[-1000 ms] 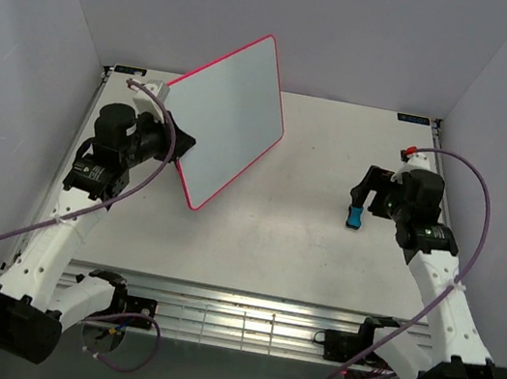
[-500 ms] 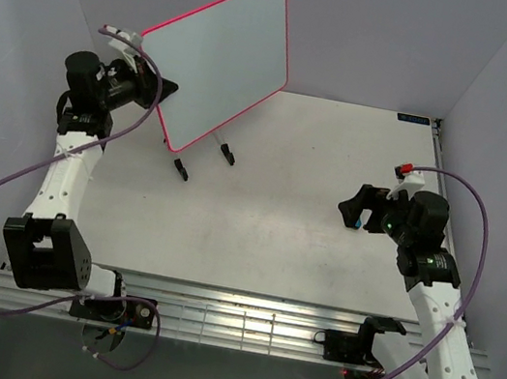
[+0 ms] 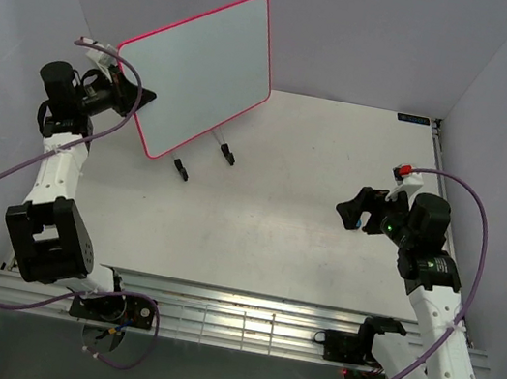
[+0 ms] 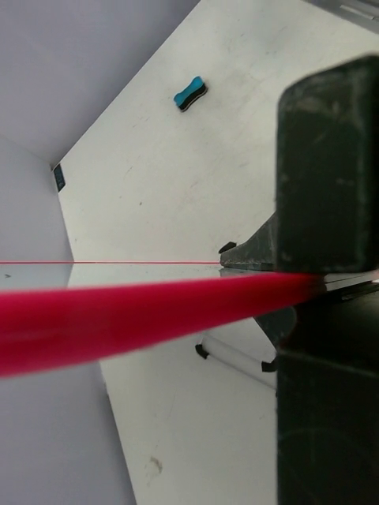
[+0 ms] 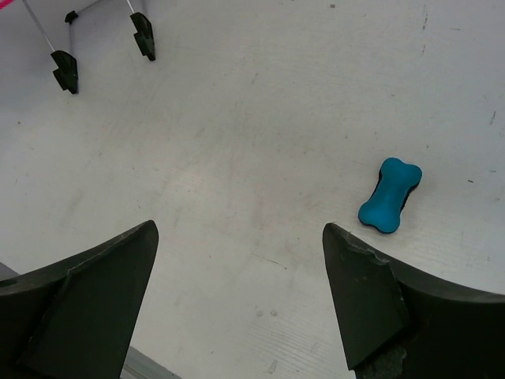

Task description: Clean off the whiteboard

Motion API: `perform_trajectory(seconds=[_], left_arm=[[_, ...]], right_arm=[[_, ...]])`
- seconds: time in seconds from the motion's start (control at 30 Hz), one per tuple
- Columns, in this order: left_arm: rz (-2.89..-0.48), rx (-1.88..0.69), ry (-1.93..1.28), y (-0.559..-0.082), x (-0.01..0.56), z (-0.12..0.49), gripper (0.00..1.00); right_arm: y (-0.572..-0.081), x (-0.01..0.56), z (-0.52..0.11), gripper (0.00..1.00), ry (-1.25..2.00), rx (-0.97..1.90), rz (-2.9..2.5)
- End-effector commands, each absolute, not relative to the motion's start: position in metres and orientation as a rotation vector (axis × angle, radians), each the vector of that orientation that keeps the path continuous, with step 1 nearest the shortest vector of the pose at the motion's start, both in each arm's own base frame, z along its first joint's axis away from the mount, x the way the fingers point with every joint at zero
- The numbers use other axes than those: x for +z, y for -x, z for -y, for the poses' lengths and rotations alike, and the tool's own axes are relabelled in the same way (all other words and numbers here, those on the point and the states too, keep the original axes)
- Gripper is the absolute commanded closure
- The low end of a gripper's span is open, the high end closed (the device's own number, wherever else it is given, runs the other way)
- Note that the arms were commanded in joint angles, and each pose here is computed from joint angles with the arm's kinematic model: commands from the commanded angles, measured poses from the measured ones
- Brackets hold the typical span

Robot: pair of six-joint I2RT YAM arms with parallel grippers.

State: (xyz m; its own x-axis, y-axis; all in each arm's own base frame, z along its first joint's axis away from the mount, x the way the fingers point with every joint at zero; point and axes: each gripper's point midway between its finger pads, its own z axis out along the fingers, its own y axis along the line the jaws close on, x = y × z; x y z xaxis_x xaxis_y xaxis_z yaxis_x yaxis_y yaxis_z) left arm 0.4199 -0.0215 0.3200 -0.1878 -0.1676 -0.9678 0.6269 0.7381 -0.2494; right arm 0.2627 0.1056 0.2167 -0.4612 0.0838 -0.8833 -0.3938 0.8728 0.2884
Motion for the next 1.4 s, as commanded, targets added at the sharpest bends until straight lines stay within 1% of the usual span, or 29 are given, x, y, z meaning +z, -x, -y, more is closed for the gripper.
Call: perform_trajectory(seconds=[0.0, 0.13, 0.17, 0.2, 0.33, 0.57, 0.8, 0.93, 1.37], left_arm=[[-1.394, -0.677, -0.637, -0.392, 0.373, 0.042, 1.0], [-1.394, -0.684, -0.666, -0.395, 0.365, 0.04, 1.0], [-1.401, -0.709, -0.686, -0.4, 0.356, 0.039, 1.0], [-1.389, -0.737, -0.73, -0.399, 0.358, 0.041, 1.0], [-1.415, -0.809, -0.728, -0.414, 0.352, 0.032, 1.0], [-1.448, -0.74, -0.681, -0.419, 0.32, 0.018, 1.0], [-1.475, -0.768, -0.656, -0.43, 0.307, 0.011, 1.0], [-1.483, -0.756, -0.648, -0.427, 0.301, 0.003, 1.0], [-1.498, -0.833, -0.678, -0.413, 0.277, 0.006, 1.0]], right_arm=[[-0.266, 0.227, -0.112, 0.1, 0.267, 0.592, -1.935], [-0.264, 0.228, -0.114, 0.1, 0.279, 0.605, -1.924], [-0.263, 0.229, -0.114, 0.1, 0.282, 0.608, -1.921], [-0.263, 0.229, -0.114, 0.1, 0.283, 0.609, -1.92], [-0.26, 0.231, -0.115, 0.1, 0.292, 0.614, -1.901], [-0.26, 0.234, -0.116, 0.1, 0.296, 0.622, -1.89], [-0.258, 0.241, -0.116, 0.1, 0.305, 0.613, -1.874], [-0.256, 0.239, -0.118, 0.1, 0.313, 0.625, -1.873], [-0.252, 0.235, -0.125, 0.1, 0.336, 0.662, -1.868]])
